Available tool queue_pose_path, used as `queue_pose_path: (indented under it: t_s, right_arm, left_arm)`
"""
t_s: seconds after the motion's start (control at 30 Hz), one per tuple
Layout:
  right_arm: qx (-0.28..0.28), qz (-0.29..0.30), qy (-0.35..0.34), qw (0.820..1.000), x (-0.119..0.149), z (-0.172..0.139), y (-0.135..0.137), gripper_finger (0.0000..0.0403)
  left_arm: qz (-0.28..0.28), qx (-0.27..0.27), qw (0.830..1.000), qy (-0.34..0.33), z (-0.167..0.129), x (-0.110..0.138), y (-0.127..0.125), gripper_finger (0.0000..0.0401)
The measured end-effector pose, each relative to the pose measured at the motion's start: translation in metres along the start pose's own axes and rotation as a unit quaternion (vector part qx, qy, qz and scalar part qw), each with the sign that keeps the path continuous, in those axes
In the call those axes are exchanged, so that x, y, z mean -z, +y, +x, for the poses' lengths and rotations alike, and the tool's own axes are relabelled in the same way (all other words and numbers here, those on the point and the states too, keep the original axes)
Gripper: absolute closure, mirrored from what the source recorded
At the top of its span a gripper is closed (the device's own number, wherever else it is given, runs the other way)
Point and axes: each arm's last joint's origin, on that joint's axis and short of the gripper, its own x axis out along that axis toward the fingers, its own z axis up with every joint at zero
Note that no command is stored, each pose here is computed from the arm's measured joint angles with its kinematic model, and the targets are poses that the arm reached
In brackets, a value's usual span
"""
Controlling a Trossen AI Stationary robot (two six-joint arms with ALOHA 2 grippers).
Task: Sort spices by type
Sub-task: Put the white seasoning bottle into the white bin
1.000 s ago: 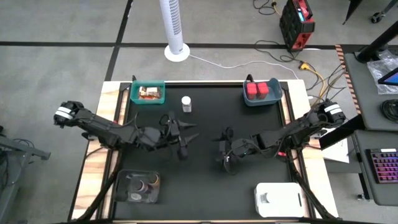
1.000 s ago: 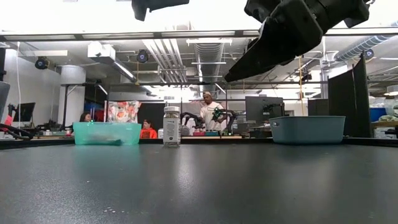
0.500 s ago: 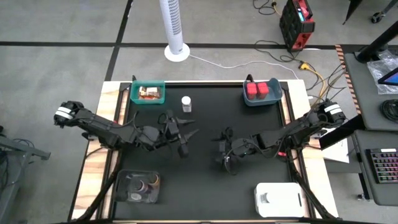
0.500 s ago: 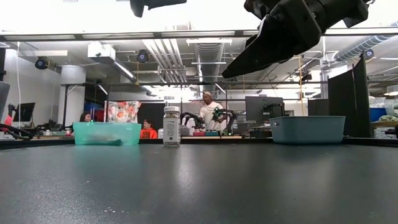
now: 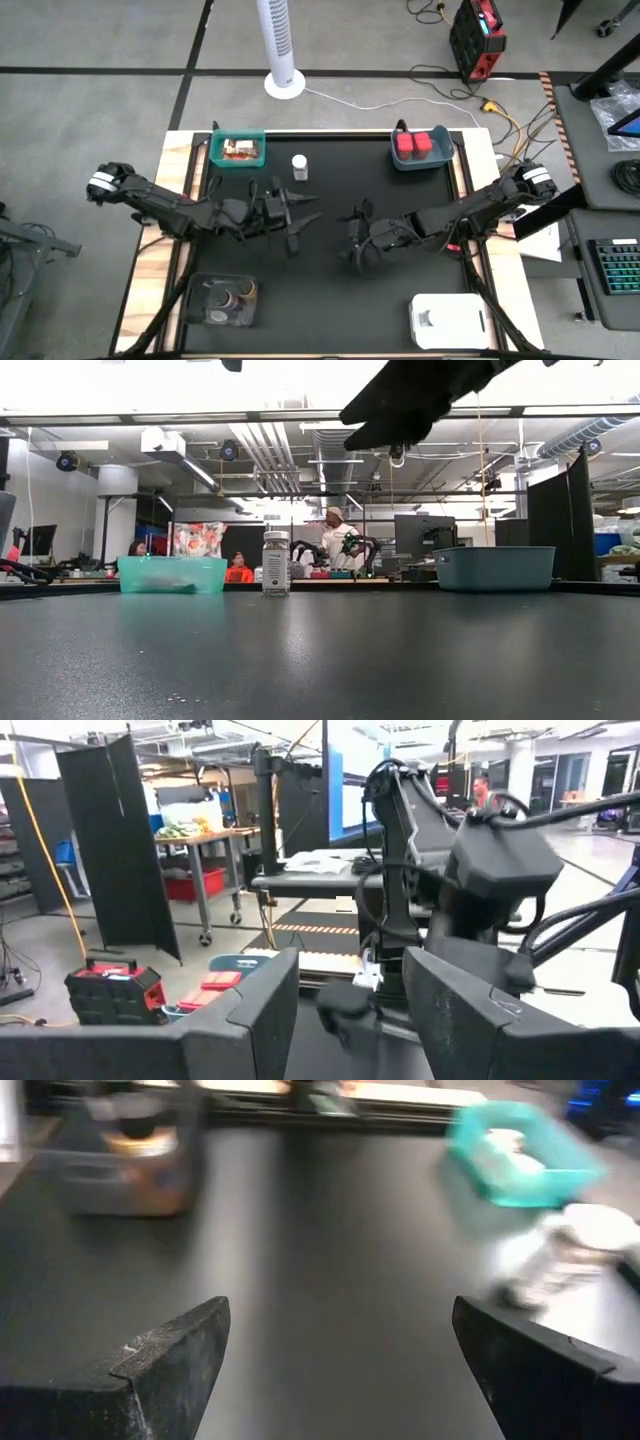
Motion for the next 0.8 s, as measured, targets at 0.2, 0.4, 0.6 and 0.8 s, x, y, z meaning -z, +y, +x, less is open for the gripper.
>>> queue_pose_path:
  t_s: [0.2, 0.4, 0.6, 0.8]
  right_arm:
    - [0.094, -0.014, 0.045, 0.995, -0.027, -0.009, -0.006, 0.0028]
    - [0.091, -0.119, 0.068, 0.986, -0.040, -0.015, -0.010, 0.0028]
    - [0.102, -0.116, 0.028, 0.988, -0.039, 0.003, -0.036, 0.0028]
    - [0.156, -0.029, -0.034, 0.987, -0.050, 0.036, -0.102, 0.0028]
  left_arm:
    - [-0.007, -0.018, 1.000, 0.010, -0.002, 0.000, 0.001, 0.0236]
    - [0.036, -0.075, 0.993, 0.083, -0.026, -0.006, 0.016, 0.0236]
    - [0.048, -0.065, 0.987, 0.141, -0.055, -0.013, 0.030, 0.0236]
    - [0.073, -0.062, 0.988, 0.121, -0.078, -0.033, 0.048, 0.0236]
